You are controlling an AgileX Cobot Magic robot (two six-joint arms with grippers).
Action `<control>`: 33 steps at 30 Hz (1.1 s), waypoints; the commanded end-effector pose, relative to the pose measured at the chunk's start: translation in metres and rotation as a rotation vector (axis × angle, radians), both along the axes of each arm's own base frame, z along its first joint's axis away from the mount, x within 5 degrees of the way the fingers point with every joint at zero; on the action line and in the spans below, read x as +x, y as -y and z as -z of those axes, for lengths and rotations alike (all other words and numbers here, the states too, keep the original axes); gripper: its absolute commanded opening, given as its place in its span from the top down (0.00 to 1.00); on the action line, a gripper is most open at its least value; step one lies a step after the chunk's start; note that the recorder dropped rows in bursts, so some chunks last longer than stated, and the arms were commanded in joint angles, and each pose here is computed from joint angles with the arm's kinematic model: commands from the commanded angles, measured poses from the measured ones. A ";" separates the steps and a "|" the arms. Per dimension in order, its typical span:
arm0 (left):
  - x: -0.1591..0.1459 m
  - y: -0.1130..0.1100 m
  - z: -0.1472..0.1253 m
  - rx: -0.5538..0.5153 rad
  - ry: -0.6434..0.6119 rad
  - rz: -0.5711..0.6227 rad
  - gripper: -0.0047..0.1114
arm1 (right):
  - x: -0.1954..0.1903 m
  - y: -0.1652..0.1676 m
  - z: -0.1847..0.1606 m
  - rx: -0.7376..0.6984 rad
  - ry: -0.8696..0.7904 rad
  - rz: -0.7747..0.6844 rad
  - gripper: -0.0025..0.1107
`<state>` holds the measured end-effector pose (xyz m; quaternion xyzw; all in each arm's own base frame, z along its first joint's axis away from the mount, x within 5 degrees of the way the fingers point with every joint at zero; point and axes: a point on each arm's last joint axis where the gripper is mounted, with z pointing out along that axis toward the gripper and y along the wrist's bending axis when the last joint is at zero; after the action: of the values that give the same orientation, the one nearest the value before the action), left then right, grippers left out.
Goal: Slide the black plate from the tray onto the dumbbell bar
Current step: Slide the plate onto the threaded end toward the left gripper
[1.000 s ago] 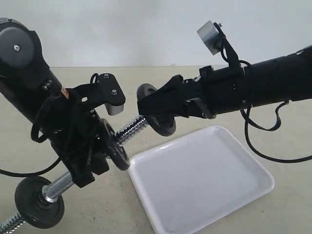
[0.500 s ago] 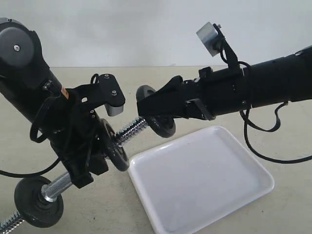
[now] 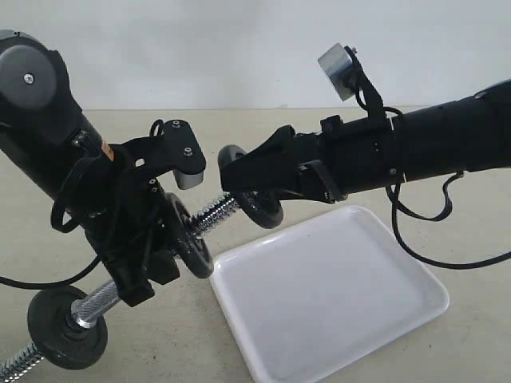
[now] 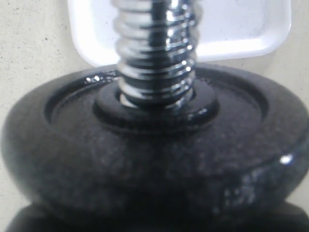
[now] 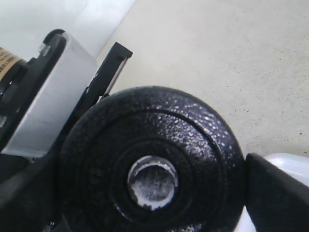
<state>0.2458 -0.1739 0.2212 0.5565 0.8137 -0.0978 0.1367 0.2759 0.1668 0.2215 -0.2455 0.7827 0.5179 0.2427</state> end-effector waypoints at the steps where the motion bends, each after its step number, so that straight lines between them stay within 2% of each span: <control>1: 0.001 0.006 -0.015 -0.067 0.033 0.006 0.92 | 0.009 0.001 -0.003 0.002 0.003 0.082 0.98; 9: 0.007 0.010 0.002 -0.043 0.003 0.001 0.92 | 0.009 0.005 0.004 -0.082 -0.007 0.101 0.98; 14: 0.007 0.011 0.002 -0.055 -0.002 -0.005 0.92 | 0.013 0.002 0.022 -0.092 -0.083 0.096 0.98; 21: 0.007 0.012 0.002 -0.061 -0.002 0.002 0.92 | 0.018 -0.006 0.042 0.021 -0.153 0.067 0.98; 33: 0.008 0.012 0.002 -0.062 0.007 0.008 0.92 | 0.021 -0.007 0.056 0.016 -0.180 0.074 0.97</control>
<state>0.2557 -0.1780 0.1919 0.5547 0.8192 -0.0989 0.1072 0.2886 0.1753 0.1648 -0.1865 0.8009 0.5441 0.1663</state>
